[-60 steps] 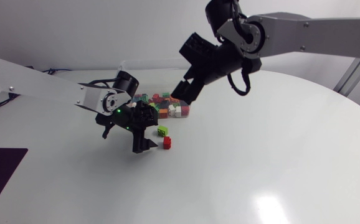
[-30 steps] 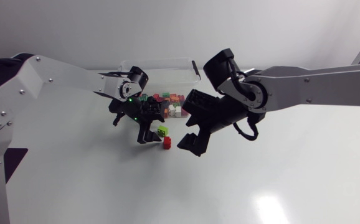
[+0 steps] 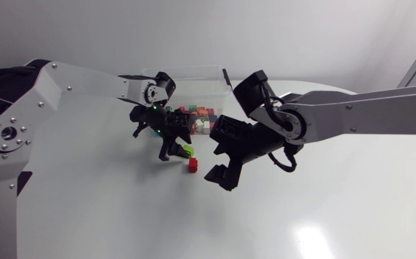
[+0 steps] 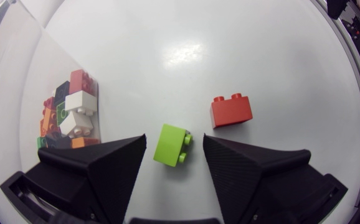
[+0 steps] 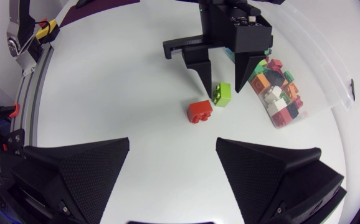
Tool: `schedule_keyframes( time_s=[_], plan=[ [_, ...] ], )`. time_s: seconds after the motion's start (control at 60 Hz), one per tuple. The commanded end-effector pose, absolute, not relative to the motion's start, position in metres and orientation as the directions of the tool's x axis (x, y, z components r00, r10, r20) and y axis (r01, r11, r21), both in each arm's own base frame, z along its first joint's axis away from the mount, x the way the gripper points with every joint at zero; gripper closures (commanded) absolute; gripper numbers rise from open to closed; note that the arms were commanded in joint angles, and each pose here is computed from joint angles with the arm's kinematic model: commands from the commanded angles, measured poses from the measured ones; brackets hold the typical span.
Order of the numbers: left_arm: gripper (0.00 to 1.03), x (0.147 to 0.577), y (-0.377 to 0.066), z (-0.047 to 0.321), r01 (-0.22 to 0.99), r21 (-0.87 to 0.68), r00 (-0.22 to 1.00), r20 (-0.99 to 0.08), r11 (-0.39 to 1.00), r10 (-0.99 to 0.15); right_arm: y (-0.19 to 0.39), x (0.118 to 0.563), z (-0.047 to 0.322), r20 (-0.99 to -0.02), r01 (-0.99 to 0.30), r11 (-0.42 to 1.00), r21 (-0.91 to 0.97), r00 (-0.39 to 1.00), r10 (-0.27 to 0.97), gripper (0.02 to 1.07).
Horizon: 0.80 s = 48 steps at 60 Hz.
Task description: Place the duplo bricks in the container
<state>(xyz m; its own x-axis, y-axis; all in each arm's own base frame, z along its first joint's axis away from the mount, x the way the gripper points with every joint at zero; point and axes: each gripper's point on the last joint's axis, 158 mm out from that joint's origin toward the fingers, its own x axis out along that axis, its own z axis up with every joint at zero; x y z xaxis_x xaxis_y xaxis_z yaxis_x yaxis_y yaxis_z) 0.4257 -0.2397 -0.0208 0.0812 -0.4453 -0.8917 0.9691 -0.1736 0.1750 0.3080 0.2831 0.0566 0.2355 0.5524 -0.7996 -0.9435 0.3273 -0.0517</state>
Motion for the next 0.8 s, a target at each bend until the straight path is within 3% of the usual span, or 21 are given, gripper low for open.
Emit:
schedule_keyframes(
  time_s=[0.0,0.267,0.333,0.467,0.783],
  plan=[
    [0.52,0.397,-0.233,-0.054,0.972,0.063,-0.037,-0.912,-0.227,-0.408,0.284,0.302,0.050,-0.805,-0.952,0.302,-0.048,0.216,0.552,0.07],
    [0.51,0.390,-0.230,-0.064,0.976,0.086,-0.006,-0.908,-0.200,-0.419,0.283,0.299,0.050,-0.804,-0.953,0.299,-0.049,0.215,0.554,0.07],
    [0.42,0.392,-0.229,-0.061,0.976,0.112,0.022,-0.903,-0.185,-0.428,0.283,0.297,0.049,-0.805,-0.954,0.298,-0.047,0.212,0.553,0.07],
    [0.34,0.389,-0.228,-0.059,0.974,0.147,0.057,-0.899,-0.175,-0.435,0.282,0.295,0.049,-0.805,-0.954,0.295,-0.047,0.211,0.554,0.07],
    [0.30,0.389,-0.227,-0.061,0.973,0.191,0.116,-0.892,-0.133,-0.436,0.283,0.289,0.055,-0.799,-0.956,0.289,-0.053,0.214,0.562,0.07]
  ],
)
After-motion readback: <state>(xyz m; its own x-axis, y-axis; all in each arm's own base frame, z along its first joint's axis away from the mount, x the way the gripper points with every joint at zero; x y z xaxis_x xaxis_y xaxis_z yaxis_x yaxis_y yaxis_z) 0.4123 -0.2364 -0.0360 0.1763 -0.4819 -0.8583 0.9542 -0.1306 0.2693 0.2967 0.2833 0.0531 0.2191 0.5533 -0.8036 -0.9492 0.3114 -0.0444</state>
